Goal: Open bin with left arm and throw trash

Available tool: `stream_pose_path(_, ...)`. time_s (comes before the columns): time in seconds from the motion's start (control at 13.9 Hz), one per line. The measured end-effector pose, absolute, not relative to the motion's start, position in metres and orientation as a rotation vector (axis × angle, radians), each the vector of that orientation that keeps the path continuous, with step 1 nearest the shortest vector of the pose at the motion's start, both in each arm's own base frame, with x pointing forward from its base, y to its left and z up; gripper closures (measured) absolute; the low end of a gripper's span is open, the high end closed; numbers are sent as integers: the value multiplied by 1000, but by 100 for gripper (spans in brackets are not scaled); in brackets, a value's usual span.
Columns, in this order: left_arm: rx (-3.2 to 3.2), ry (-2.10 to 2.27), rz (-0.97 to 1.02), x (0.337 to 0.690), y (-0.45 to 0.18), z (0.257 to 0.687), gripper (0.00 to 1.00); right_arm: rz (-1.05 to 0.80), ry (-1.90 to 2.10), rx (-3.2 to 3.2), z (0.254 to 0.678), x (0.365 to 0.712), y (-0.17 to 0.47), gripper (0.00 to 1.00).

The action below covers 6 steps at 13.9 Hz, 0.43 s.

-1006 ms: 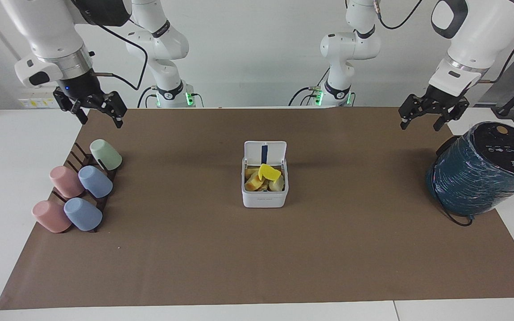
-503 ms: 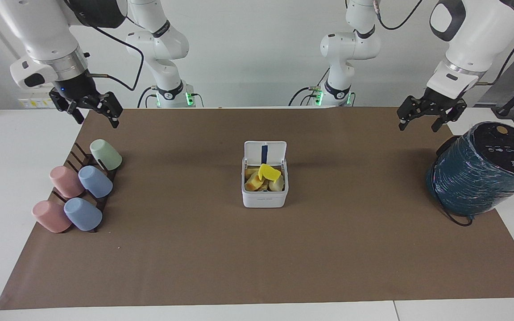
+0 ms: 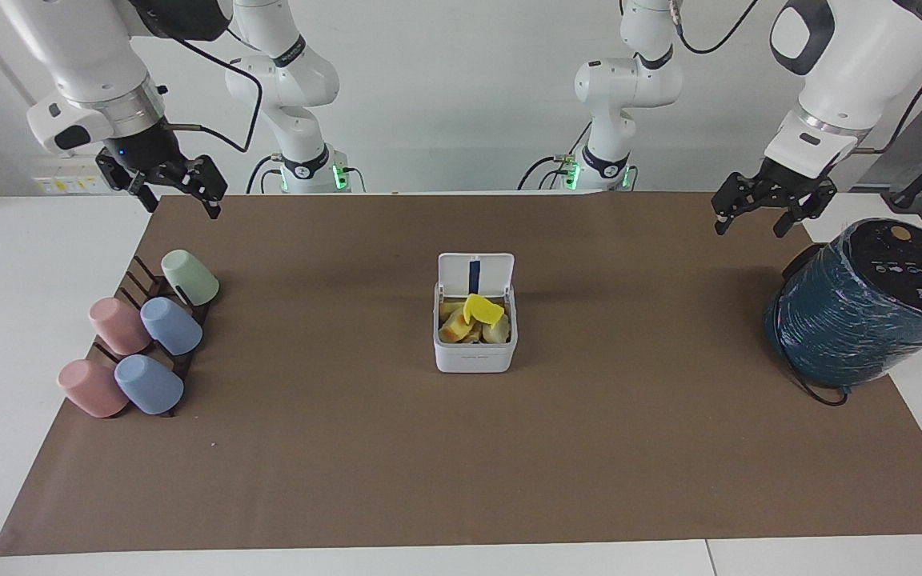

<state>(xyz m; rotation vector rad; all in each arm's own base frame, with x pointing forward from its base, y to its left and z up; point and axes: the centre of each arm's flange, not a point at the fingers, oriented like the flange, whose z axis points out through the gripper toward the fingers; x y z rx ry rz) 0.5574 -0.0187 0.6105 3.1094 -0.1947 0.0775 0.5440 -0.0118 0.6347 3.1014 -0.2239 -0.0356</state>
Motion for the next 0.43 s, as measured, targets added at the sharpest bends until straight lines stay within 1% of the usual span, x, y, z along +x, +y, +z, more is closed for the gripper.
stream_pose_path(0.43,3109,-195,79,557,-19,611,0,-36,-220,3103,635,544,-10,0)
